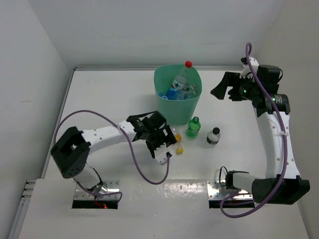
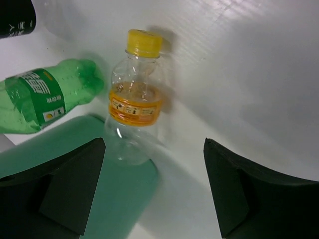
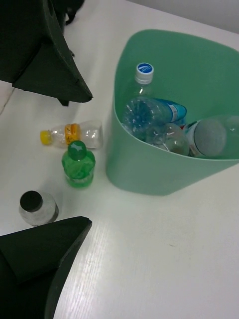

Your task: Put the plastic bottles in the bin

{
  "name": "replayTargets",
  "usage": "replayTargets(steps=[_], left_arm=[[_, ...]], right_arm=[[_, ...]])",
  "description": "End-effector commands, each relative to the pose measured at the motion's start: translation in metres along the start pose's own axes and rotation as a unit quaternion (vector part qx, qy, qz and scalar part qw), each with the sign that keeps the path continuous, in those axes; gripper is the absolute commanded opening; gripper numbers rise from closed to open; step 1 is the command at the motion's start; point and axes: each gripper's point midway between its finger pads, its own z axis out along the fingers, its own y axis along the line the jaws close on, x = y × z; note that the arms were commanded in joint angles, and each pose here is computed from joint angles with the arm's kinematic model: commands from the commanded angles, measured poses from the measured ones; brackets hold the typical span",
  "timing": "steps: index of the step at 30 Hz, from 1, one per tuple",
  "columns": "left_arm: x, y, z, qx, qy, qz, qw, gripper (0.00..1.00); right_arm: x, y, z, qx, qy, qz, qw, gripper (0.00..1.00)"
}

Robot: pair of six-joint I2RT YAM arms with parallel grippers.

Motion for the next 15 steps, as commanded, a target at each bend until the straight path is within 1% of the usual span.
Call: replayTargets(steps=[1,6,7,9,15], left_arm=[[0.004,0.053,0.001,-0.053,0.005,0.105,0.993,0.87],[0.011,0.054,0.025,-0.030,0.004,0.142,0.989,0.87],[0.015,0.046,0.037,-0.015,0.000,0.136,0.991,0.87],[0.017,0.051,0.043,-0.012,0.000,0.147,0.989,0.87],[0.027,0.040,0.077,0.015,-0.005,0.150,0.989,0.87]], right_arm=[[0.002,0.012,-0.014,-0.015,0.001,-0.005,1.000,0.93],[0.008,0.011,-0.017,-0.013,0.004,-0.011,1.000,0.93],[0.007,0.010,-0.017,-0.010,0.004,-0.013,1.000,0.93],[0.007,0.009,-0.018,-0.006,0.005,-0.016,1.000,0.93],[0.007,0.005,-0.024,0.002,0.007,-0.029,1.000,0.94]])
